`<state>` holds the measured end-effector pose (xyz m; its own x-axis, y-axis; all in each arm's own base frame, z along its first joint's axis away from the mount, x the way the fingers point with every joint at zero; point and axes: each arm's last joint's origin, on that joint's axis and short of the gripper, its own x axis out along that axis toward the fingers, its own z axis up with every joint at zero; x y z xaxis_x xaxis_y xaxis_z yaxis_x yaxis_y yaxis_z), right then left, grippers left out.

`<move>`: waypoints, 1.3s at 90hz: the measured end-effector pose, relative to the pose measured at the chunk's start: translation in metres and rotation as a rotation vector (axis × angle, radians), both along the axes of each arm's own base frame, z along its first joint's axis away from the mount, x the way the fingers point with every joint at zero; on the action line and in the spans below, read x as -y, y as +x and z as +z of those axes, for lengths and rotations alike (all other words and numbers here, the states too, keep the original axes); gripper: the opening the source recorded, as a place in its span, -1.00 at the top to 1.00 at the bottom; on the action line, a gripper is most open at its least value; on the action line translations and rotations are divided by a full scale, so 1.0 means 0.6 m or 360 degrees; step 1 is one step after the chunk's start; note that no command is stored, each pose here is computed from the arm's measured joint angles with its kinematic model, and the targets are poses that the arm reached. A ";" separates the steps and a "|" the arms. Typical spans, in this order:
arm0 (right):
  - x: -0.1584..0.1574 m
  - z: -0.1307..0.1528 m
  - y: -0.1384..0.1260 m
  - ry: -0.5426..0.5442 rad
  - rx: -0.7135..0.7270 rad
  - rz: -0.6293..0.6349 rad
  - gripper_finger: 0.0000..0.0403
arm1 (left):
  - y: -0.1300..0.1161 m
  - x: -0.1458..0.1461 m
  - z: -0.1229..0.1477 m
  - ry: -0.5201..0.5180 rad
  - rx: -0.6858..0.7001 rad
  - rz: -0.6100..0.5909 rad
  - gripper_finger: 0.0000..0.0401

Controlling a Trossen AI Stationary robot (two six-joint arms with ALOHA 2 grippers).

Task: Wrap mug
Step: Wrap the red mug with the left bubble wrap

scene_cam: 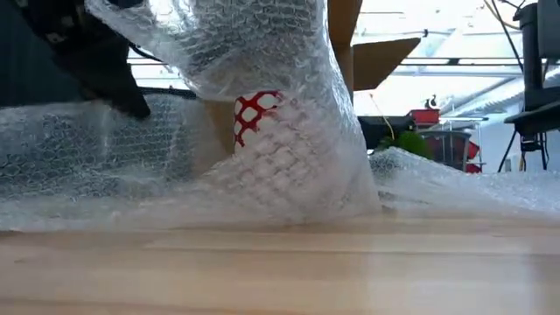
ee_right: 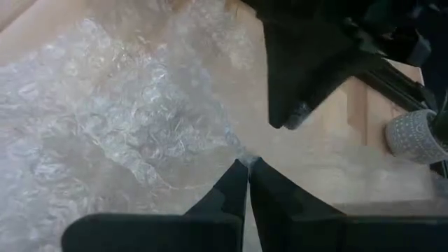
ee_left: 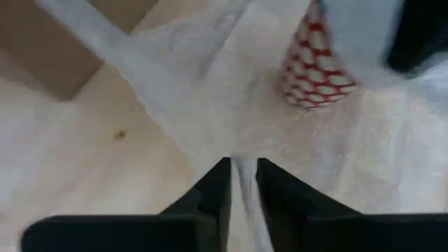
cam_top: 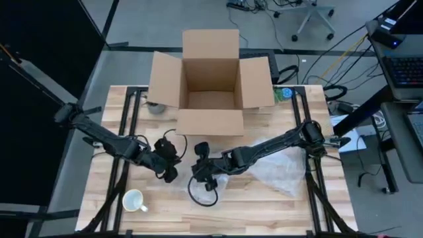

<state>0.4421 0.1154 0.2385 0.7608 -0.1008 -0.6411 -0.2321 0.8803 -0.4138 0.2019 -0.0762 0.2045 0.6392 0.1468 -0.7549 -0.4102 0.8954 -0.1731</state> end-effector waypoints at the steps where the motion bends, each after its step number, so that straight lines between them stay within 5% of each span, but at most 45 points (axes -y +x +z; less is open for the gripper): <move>1: 0.000 0.000 0.000 0.0000 0.0000 0.0000 1.00 | -0.001 -0.001 0.001 0.0001 -0.0002 0.0003 0.56; 23: 0.001 0.000 0.000 -0.0003 -0.0002 0.0000 1.00 | -0.025 -0.019 0.043 -0.0118 0.0165 0.0011 0.22; 54: 0.019 0.000 0.005 -0.0003 0.0000 -0.0037 1.00 | -0.049 -0.015 0.108 -0.0379 0.0593 -0.0213 0.18; 117: 0.019 0.003 0.005 -0.0023 0.0015 -0.0018 1.00 | 0.030 0.019 0.038 -0.0521 0.0410 -0.0145 0.18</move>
<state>0.4453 0.1041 0.2401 0.7654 -0.1186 -0.6325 -0.2182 0.8769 -0.4284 0.2196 -0.0878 0.2272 0.8123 -0.1399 -0.5663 -0.2382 0.8066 -0.5410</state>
